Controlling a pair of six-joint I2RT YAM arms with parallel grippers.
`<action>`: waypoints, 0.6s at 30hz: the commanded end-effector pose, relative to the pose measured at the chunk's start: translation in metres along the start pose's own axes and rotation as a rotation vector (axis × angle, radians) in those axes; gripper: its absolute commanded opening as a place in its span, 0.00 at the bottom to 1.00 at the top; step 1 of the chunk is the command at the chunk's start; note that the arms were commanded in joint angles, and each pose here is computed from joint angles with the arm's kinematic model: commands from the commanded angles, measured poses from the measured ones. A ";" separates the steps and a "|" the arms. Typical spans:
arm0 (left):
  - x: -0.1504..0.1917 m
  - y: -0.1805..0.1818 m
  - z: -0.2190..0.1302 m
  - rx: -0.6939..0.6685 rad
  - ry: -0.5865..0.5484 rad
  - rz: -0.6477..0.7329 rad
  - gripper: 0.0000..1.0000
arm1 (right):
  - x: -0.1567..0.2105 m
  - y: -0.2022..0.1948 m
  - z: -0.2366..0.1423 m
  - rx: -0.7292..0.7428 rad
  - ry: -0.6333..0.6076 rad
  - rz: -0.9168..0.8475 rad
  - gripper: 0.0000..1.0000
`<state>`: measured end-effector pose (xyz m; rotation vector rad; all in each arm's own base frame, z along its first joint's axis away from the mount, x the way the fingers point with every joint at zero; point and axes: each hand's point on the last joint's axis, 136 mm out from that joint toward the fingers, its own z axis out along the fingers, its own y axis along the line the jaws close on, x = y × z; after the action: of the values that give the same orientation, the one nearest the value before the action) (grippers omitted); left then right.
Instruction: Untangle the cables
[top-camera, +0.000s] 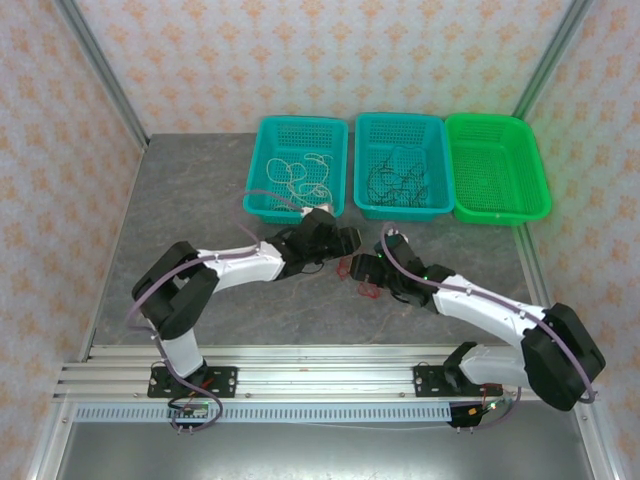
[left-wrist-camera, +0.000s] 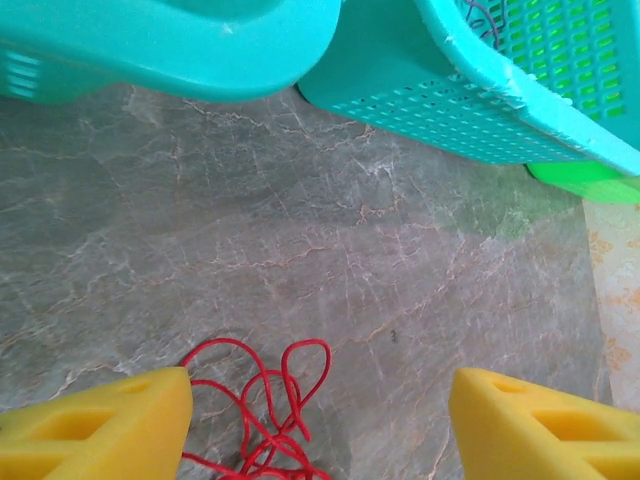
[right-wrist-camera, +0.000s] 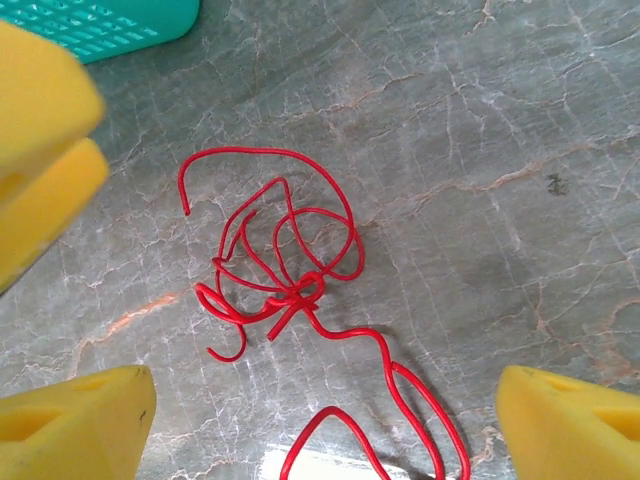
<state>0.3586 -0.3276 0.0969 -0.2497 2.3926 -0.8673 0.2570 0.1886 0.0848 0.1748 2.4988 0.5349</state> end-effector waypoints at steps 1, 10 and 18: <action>-0.004 -0.011 0.011 0.022 -0.015 -0.028 0.67 | -0.005 -0.009 -0.008 0.029 -0.042 -0.003 0.88; 0.000 -0.014 0.033 0.045 0.005 -0.056 0.42 | -0.012 -0.012 -0.017 0.021 -0.103 -0.014 0.89; -0.002 -0.025 0.027 0.096 0.009 -0.071 0.00 | -0.010 -0.020 -0.015 0.033 -0.126 -0.015 0.90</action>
<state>0.3722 -0.3496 0.0663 -0.3187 2.4290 -0.9281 0.2527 0.1693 0.0900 0.1875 2.4313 0.4830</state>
